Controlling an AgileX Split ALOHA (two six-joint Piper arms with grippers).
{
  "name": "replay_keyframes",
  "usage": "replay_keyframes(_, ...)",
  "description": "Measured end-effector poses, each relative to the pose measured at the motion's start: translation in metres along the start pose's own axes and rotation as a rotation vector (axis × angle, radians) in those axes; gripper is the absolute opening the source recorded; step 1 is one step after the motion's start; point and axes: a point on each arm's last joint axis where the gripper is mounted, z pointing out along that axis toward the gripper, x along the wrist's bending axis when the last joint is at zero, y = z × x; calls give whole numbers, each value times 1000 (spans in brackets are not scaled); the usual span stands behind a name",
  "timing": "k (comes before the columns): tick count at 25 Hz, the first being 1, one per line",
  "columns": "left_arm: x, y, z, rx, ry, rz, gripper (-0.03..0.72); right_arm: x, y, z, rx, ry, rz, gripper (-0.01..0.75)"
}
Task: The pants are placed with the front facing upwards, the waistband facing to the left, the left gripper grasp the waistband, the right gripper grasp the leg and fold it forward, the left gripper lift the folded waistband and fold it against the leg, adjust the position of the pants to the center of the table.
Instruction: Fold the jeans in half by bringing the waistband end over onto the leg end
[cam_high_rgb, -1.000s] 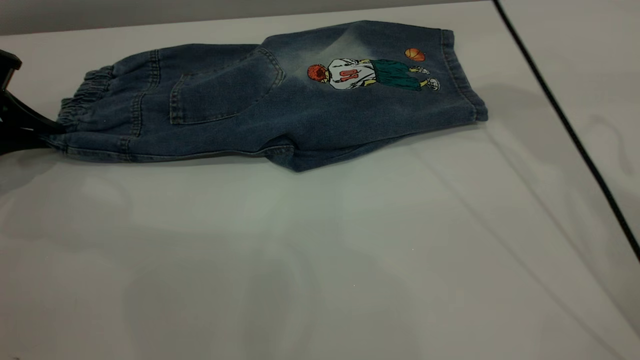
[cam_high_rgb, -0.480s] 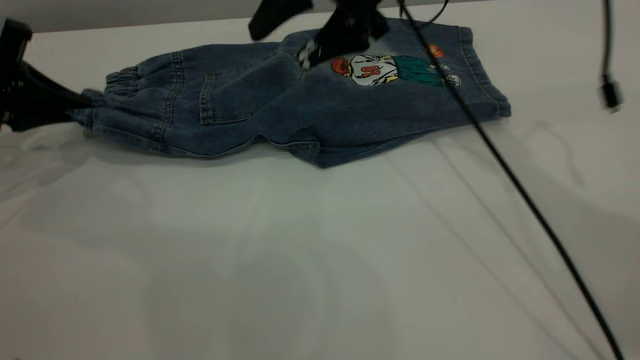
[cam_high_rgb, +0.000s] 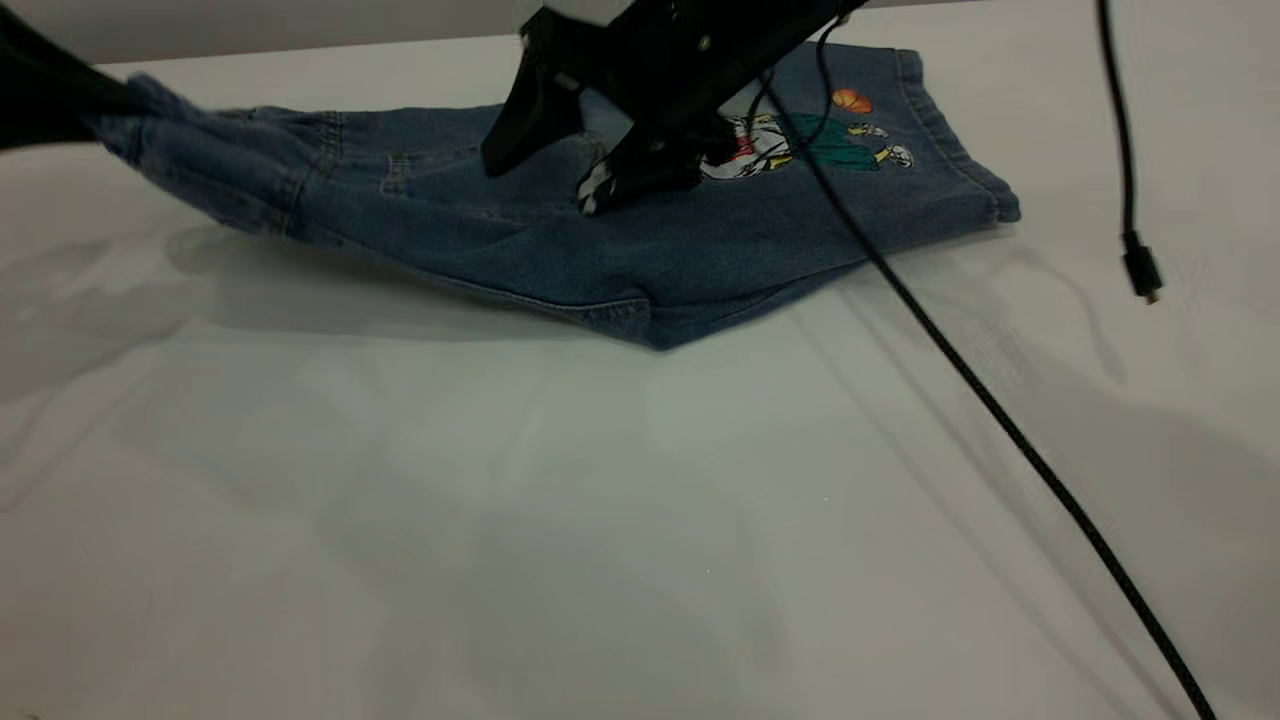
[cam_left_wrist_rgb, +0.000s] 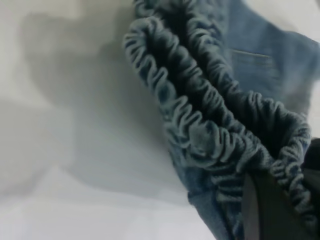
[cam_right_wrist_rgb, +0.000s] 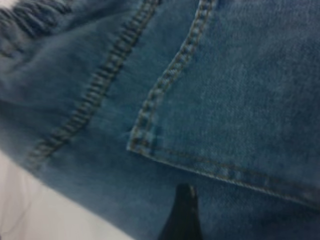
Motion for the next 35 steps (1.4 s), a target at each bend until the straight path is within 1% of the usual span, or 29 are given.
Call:
replay_keyframes(3, -16, 0, -13, -17, -12, 36, 113, 8, -4, 8, 22, 16, -10, 557)
replay_keyframes(7, -38, -1, -30, -43, -25, 80, 113, 26, -15, 21, 67, 47, -38, 557)
replay_keyframes(10, -62, -5, -42, -67, -48, 141, 113, 43, -24, 33, 97, 62, -65, 557)
replay_keyframes(15, -100, -19, -44, -55, -89, 228, 112, 65, -38, 49, 138, 84, -103, 557)
replay_keyframes(17, -113, -26, -37, -28, -106, 262, 111, 67, -40, 49, 149, 93, -103, 557)
replay_keyframes(21, -124, -36, -25, 17, -96, 304, 111, 60, -36, 41, 159, 109, -88, 557)
replay_keyframes(26, -123, -38, -25, 31, -85, 305, 110, 42, -21, 18, 150, 123, -60, 557)
replay_keyframes(30, -123, -38, -25, 32, -87, 305, 110, 17, -12, 0, 143, 81, -59, 557)
replay_keyframes(33, -125, -37, -25, 29, -99, 297, 110, -1, -7, -10, 136, 23, -78, 556)
replay_keyframes(35, -126, -38, -25, 31, -115, 290, 110, -8, -6, -13, 137, -25, -87, 549)
